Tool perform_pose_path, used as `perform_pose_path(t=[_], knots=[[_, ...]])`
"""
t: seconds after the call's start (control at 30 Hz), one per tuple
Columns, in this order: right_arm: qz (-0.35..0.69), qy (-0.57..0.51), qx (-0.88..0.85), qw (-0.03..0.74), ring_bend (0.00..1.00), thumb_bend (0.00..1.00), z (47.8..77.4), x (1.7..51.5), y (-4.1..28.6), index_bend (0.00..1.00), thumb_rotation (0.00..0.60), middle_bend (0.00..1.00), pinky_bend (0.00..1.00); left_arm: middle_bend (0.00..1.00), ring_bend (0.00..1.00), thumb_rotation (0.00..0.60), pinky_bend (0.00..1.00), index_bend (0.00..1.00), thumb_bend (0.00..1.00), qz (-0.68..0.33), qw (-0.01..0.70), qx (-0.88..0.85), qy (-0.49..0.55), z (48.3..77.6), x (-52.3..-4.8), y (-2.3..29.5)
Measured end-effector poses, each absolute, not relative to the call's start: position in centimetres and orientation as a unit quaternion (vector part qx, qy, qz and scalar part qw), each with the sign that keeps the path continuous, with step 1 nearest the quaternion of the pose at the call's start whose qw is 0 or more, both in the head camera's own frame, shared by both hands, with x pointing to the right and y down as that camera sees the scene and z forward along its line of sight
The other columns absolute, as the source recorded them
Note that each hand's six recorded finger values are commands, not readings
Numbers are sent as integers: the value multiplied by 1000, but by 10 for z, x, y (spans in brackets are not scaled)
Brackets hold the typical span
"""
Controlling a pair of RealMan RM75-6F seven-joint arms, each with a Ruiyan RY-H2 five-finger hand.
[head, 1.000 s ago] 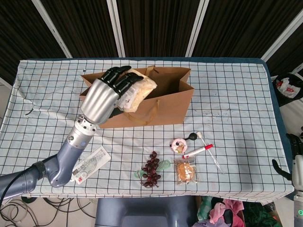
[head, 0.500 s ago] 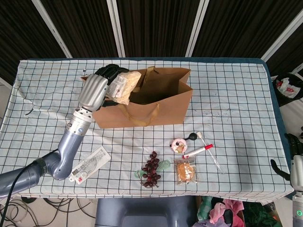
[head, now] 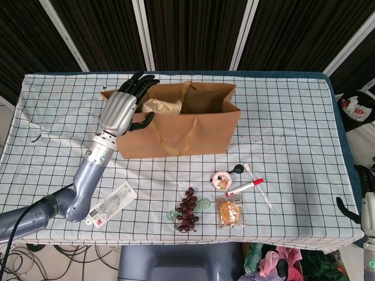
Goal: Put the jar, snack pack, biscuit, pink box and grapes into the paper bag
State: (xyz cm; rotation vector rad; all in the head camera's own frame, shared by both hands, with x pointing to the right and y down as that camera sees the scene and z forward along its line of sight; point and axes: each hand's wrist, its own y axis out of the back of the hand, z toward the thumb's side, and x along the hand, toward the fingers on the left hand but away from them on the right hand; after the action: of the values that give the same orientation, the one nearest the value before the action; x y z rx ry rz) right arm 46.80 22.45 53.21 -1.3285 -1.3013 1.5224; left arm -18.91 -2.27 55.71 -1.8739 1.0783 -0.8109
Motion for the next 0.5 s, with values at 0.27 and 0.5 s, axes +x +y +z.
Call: perform_pose_path(t=[0.27,0.5], knots=[[591,-504,-515,361,200,211,533,467,225,134,600,126,218,89,0,600,122,125,0,-316,410,-740,431,542,-192,-22],[591,-505,-514,362,200,211,531,468,225,134,600,125,218,128,0,600,126,135,9,-290,438,-726,443,518,-203,-7]])
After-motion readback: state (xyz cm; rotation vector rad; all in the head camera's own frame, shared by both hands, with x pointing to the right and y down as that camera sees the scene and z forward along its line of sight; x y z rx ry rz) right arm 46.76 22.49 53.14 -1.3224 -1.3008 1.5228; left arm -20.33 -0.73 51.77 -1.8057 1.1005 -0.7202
